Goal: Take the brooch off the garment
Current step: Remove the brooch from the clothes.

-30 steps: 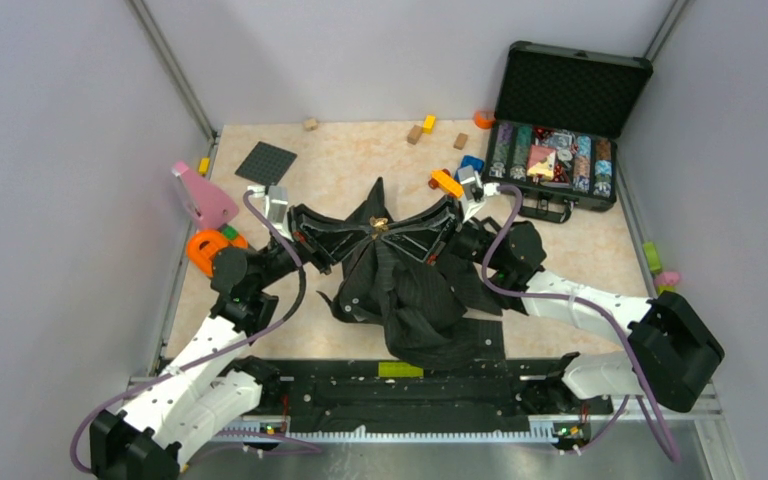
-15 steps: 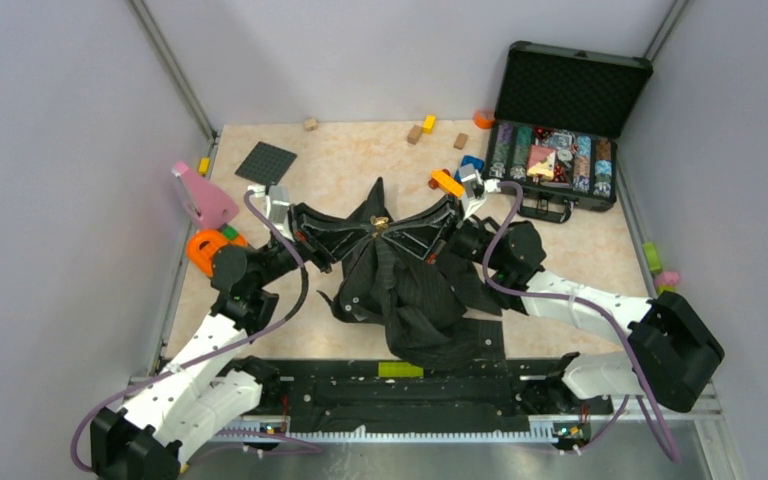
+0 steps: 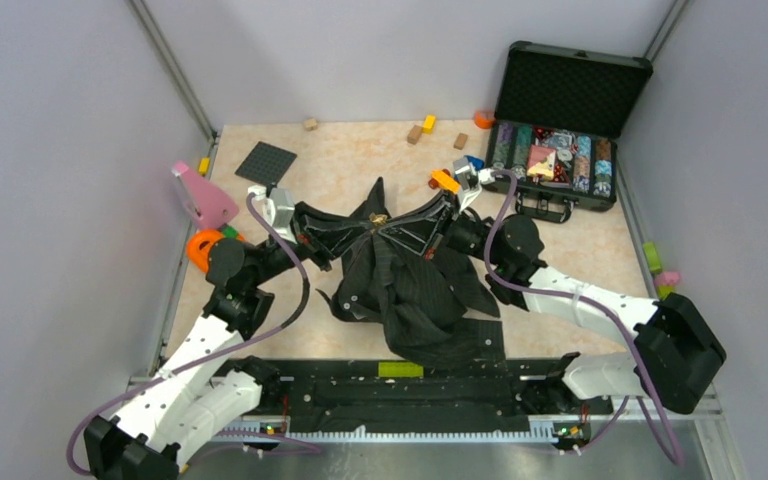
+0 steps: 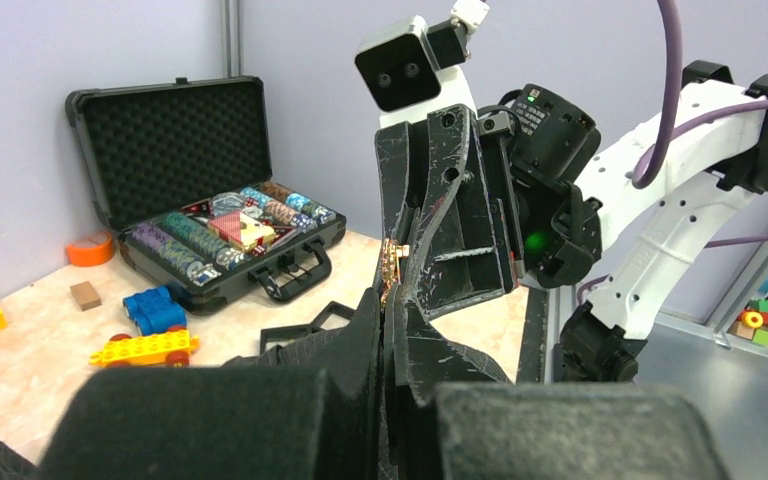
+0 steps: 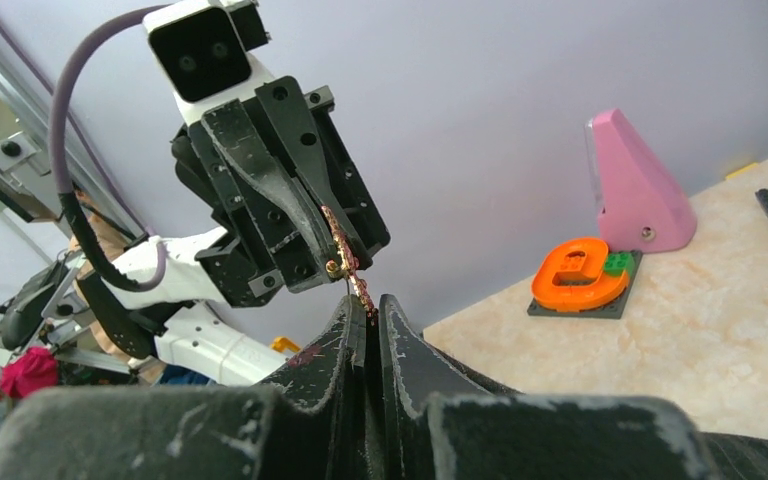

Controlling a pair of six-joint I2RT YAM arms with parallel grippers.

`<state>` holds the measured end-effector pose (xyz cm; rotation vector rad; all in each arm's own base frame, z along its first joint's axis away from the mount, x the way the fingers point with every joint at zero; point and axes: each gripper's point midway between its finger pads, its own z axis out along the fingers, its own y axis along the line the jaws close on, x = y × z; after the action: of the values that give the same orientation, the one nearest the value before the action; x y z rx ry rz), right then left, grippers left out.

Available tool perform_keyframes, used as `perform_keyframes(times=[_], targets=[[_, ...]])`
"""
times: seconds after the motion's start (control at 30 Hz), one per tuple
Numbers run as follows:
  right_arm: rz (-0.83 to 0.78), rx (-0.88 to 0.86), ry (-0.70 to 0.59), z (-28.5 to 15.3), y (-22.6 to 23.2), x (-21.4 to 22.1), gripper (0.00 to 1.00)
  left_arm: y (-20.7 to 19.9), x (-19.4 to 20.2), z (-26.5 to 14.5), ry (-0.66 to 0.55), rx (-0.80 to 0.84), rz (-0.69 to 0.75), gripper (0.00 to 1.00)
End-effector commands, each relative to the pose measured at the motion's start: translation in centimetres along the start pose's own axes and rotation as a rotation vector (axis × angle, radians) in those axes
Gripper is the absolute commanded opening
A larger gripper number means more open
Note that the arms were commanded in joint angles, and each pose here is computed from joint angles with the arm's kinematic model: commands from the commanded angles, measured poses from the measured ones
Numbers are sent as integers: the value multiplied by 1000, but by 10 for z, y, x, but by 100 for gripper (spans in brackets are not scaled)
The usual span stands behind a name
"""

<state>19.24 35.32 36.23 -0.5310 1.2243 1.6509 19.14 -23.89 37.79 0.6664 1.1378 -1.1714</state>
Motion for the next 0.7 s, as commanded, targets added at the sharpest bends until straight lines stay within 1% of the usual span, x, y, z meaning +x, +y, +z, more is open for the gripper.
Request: perform_keyframes(times=[0.0,0.17,0.2,0.27,0.33,0.43,0.47,0.53,0.57,0.67], targets=[[-30,-46,-11,9,23,-16,5,-12,10,3,78,51,26,0],[-28,-29,-23,7,21,-18,4,-9,11,3,81,30,26,0],[-36,-46,-35,6,24,-19,6,-7,10,4,67,12,6,0],[-68,-78,-53,2,29,-19,16,-6,5,5,29,-2,-24,0],[-100,-97,-63,-3,32,-17,22,-3,-1,6,-12,-25,-75,0],[-168,-160,-63,-10,42,-13,22,-4,-8,8,-36,-25,-101,0],[-176,-177,-66,-12,44,-12,23,-5,-9,8,-34,-21,-103,0],[-191,-206,-70,-13,49,-11,30,-8,-11,10,-28,-7,-113,0],[-196,-221,-67,-13,51,-11,32,-10,-11,10,-26,5,-117,0],[-195,-234,-70,-11,53,-13,33,-12,-11,10,-26,16,-128,0]])
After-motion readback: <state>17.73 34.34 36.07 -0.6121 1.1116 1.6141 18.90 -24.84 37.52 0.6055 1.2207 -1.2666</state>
